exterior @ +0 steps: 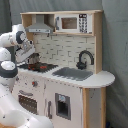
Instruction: Play with the kitchen
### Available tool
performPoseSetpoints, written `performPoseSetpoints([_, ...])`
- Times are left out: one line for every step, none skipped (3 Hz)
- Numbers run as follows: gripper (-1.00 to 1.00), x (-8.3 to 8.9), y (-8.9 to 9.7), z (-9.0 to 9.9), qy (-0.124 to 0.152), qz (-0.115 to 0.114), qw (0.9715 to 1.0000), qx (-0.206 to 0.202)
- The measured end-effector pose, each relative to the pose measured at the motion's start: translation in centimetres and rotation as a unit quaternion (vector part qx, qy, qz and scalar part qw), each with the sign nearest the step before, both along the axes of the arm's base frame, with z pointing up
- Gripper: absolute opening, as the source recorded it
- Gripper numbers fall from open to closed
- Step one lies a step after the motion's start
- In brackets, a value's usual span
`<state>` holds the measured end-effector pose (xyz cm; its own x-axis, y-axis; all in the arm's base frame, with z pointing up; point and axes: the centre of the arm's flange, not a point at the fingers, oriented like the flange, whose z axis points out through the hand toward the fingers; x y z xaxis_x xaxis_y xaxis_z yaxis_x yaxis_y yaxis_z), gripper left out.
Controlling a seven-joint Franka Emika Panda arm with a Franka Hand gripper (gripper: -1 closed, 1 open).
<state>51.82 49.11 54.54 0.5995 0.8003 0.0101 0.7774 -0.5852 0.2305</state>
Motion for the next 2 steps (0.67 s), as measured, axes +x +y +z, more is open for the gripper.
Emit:
performPoseSetpoints([-1.00, -0.9, -1.0, 0.5, 0.028, -0.014, 0.9993, -0.018])
performPoseSetpoints([-1.00, -2.3, -1.9, 2.0, 0.047, -0.028, 0.9980, -0.032])
